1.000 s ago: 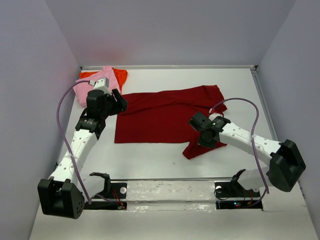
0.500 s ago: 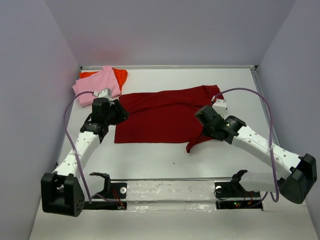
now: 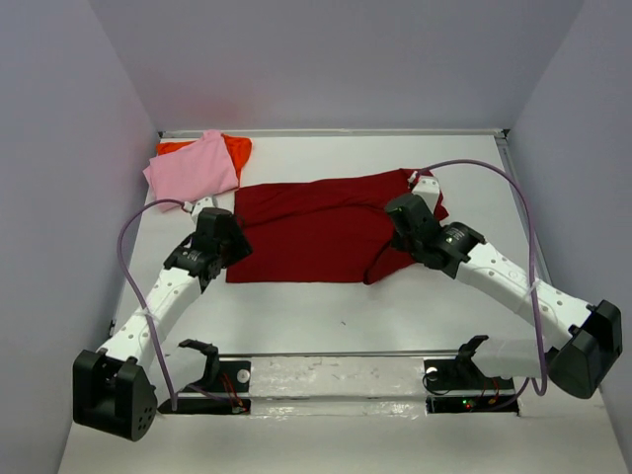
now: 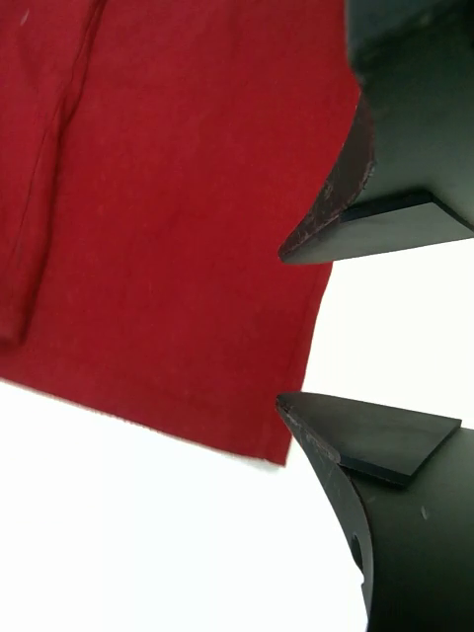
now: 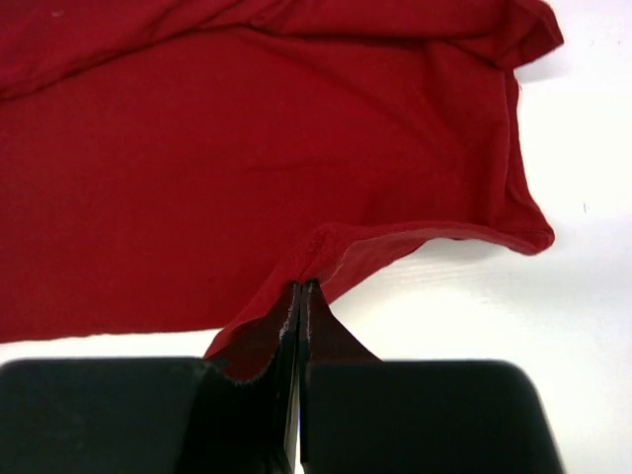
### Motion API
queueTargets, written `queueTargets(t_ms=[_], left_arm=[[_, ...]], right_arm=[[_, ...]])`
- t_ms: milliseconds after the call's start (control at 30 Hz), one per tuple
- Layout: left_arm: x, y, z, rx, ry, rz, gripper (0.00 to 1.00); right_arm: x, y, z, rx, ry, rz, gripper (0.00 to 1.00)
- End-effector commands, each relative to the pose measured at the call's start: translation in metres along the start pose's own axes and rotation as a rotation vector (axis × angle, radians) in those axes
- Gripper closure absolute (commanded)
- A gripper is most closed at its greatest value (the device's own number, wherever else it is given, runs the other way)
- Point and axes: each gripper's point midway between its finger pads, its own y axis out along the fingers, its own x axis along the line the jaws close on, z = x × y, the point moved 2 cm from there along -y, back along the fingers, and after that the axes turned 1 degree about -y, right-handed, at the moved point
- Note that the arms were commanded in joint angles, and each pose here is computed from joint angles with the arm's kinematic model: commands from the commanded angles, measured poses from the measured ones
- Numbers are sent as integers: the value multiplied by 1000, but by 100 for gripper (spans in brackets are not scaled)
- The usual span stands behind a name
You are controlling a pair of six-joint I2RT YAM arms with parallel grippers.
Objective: Fold and stack the t-shirts
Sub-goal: Pick up the 1/3-folded T-shirt from the center of the board.
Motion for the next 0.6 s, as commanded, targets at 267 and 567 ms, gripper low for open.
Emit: queueTargets(t_ms=[267, 567], left_arm=[[19, 3, 4, 36, -24, -187, 33], [23, 31, 52, 209, -103, -208, 33]], right_arm=[[16, -6, -45, -139, 57, -118, 100], [17, -8, -58, -181, 78, -148, 100]])
